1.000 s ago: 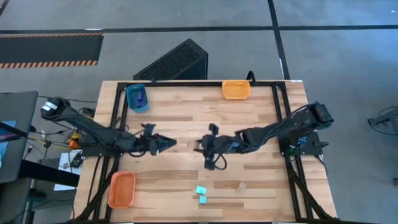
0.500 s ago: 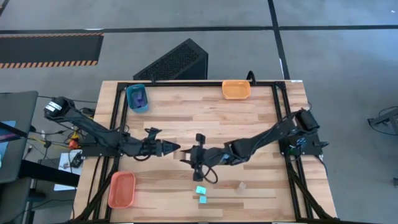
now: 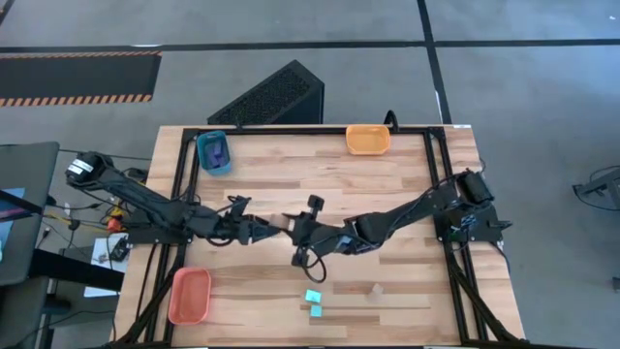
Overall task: Sort & place blocks by color
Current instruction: Put the top right brown block into the orange bin
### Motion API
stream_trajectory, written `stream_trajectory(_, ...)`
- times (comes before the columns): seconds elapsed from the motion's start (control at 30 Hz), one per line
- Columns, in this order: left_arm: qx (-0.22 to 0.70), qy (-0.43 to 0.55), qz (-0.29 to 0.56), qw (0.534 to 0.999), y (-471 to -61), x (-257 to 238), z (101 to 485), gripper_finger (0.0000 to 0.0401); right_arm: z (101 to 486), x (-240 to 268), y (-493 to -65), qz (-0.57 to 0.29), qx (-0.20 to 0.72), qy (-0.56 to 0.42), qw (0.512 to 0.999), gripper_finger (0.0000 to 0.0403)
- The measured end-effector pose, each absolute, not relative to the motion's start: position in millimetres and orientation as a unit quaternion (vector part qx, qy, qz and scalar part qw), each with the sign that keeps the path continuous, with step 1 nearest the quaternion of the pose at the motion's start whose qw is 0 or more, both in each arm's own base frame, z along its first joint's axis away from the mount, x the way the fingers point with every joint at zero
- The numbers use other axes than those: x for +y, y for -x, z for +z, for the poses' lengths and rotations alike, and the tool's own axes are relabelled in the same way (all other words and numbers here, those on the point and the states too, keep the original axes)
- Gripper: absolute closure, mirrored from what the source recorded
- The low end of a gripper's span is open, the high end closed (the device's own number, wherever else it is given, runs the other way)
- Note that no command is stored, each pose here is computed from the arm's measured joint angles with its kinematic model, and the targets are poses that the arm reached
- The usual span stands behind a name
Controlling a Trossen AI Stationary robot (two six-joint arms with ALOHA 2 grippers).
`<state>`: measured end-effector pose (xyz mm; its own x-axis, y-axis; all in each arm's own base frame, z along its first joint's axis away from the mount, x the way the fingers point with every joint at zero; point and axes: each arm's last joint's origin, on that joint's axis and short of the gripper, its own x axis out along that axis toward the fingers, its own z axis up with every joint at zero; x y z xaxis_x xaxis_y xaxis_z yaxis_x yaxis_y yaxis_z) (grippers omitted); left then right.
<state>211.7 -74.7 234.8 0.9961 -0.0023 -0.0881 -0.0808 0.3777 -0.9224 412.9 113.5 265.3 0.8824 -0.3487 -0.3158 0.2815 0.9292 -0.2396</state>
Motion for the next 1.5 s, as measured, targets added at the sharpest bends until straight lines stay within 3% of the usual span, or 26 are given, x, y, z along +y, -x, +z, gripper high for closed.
stream_trajectory(0.33, 0.027, 0.558, 0.039, 0.828, -216, -61, 235, 0.0229, 268, 110, -416, -0.144, 0.173, 0.120, 0.967, 0.0286)
stream_trajectory(0.67, 0.028, 0.546, 0.037, 0.836, -219, -54, 235, 0.0357, 266, 105, -416, -0.150, 0.188, 0.143, 0.960, 0.0282)
stream_trajectory(0.8, 0.057, 0.532, 0.026, 0.844, -219, -53, 232, 0.0357, 266, 97, -411, -0.160, 0.209, 0.073, 0.962, 0.0191)
stream_trajectory(0.93, 0.156, 0.518, -0.002, 0.841, -209, -60, 223, 0.0357, 271, 85, -396, -0.183, 0.256, -0.007, 0.949, 0.0094)
stream_trajectory(1.07, 0.268, 0.524, -0.022, 0.808, -191, -72, 214, 0.0357, 277, 74, -378, -0.211, 0.305, -0.015, 0.928, 0.0052)
stream_trajectory(1.23, 0.427, 0.508, -0.028, 0.748, -162, -97, 219, 0.0357, 277, 73, -356, -0.217, 0.346, -0.032, 0.912, 0.0057)
stream_trajectory(1.5, 0.592, 0.436, 0.004, 0.677, -113, -135, 244, 0.0357, 228, 74, -324, -0.205, 0.354, -0.154, 0.899, 0.0085)
